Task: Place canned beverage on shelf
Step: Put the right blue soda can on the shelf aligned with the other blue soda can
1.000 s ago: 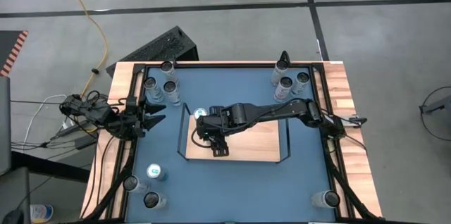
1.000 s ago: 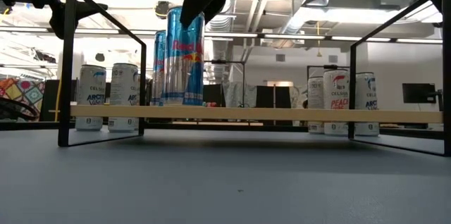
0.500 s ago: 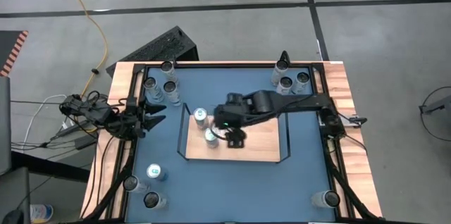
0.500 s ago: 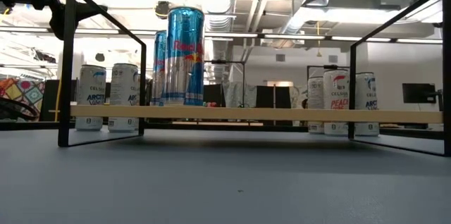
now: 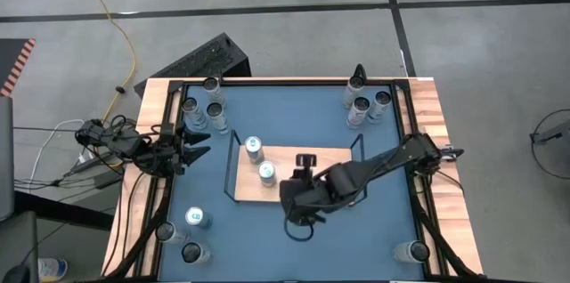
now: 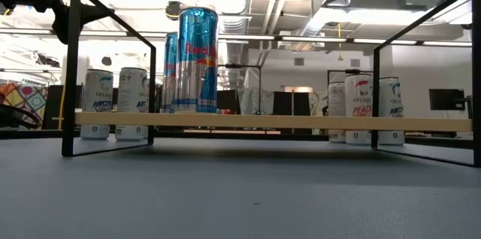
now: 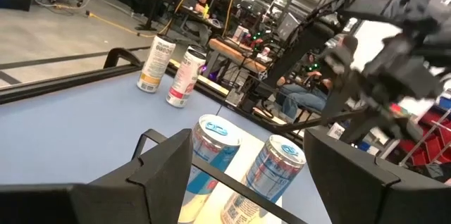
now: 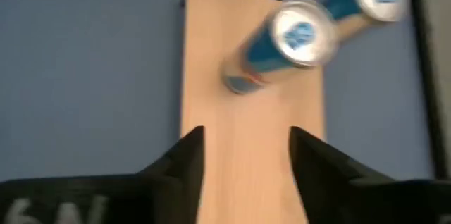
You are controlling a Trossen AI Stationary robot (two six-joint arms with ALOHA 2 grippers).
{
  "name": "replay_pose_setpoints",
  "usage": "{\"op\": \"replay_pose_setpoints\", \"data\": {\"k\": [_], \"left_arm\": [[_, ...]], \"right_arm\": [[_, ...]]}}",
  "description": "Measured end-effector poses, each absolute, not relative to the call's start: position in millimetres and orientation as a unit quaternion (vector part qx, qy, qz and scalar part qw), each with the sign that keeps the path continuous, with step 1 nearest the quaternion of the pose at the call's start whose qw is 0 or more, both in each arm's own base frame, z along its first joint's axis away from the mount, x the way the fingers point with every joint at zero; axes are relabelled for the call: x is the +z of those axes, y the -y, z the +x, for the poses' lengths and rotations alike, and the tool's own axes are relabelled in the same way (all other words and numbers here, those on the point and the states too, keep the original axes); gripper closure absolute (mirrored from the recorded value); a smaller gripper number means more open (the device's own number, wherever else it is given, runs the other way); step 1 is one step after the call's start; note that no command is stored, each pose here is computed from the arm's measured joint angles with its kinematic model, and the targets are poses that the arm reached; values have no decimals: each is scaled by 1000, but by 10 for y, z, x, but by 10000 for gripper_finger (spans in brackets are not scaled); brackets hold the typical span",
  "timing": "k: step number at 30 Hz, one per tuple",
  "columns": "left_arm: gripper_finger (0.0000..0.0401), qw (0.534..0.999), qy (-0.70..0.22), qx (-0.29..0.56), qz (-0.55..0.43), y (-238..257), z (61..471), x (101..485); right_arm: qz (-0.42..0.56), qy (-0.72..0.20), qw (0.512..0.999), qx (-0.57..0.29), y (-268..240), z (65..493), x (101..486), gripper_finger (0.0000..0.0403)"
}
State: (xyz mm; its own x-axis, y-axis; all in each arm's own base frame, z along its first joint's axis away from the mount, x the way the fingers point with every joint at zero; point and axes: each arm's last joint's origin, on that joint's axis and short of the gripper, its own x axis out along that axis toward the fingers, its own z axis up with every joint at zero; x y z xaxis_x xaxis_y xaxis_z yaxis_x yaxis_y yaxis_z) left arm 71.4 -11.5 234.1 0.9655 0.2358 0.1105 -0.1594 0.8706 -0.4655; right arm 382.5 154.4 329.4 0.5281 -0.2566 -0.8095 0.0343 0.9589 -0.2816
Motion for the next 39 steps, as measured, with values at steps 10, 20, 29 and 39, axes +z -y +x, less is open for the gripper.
{"op": "replay_pose_setpoints", "data": {"k": [10,20,29,39], "left_arm": [[145,962,82,103,-238,115,715,2340],[145,960,84,106,-245,113,714,2341],[145,958,83,106,-252,112,714,2336],[145,959,77,107,-251,113,716,2322]], "right_arm": [[-9,-347,938,-13,-1317,3724,2920,392],[43,-290,954,-67,-1148,3651,2454,402],[38,-325,941,-84,-1053,3754,2192,403],[50,-328,939,-86,-981,3864,2038,403]]}}
